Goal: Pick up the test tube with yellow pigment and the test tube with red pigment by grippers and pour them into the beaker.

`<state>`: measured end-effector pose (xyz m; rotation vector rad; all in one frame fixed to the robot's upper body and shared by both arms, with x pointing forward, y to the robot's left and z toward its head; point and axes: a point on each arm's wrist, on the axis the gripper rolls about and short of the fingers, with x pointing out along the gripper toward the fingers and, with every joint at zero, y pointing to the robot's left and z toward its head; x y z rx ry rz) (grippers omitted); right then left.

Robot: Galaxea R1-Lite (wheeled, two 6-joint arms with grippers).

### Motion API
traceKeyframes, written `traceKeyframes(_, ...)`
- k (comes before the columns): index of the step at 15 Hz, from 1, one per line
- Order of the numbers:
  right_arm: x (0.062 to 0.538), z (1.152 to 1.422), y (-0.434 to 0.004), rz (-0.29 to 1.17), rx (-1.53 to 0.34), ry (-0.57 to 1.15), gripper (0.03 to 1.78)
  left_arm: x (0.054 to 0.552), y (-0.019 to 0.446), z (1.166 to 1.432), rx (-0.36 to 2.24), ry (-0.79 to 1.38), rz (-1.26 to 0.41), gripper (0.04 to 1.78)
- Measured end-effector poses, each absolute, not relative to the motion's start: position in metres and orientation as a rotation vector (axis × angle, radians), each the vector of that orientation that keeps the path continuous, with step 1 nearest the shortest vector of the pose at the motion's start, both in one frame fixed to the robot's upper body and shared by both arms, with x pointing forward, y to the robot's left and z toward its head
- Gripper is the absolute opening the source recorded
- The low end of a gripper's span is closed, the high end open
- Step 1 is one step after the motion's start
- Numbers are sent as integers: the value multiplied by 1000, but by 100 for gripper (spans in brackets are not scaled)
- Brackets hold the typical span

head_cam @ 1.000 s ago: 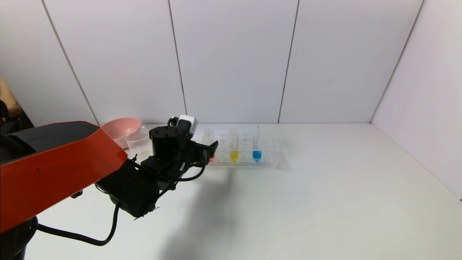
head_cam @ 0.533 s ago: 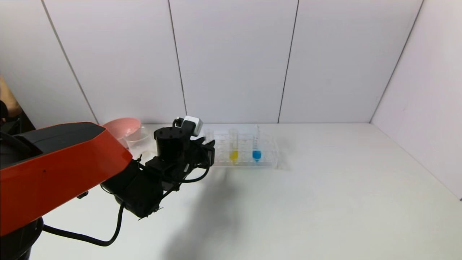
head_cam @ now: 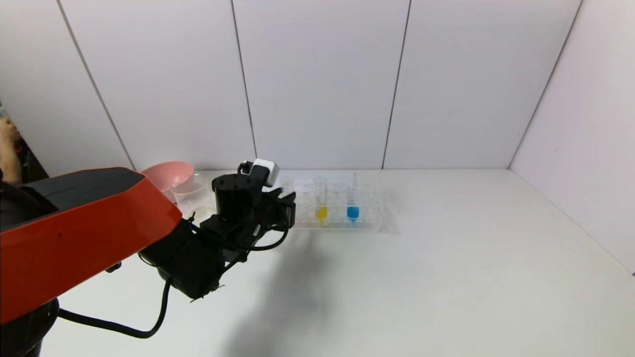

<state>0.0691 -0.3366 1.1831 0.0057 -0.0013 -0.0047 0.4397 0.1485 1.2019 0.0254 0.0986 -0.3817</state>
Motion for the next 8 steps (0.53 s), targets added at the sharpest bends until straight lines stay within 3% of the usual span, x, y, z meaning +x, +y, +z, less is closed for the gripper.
traceKeyframes(8, 69, 1183, -337, -5, 6, -1, 170, 433, 148, 1223, 5, 23, -392, 44)
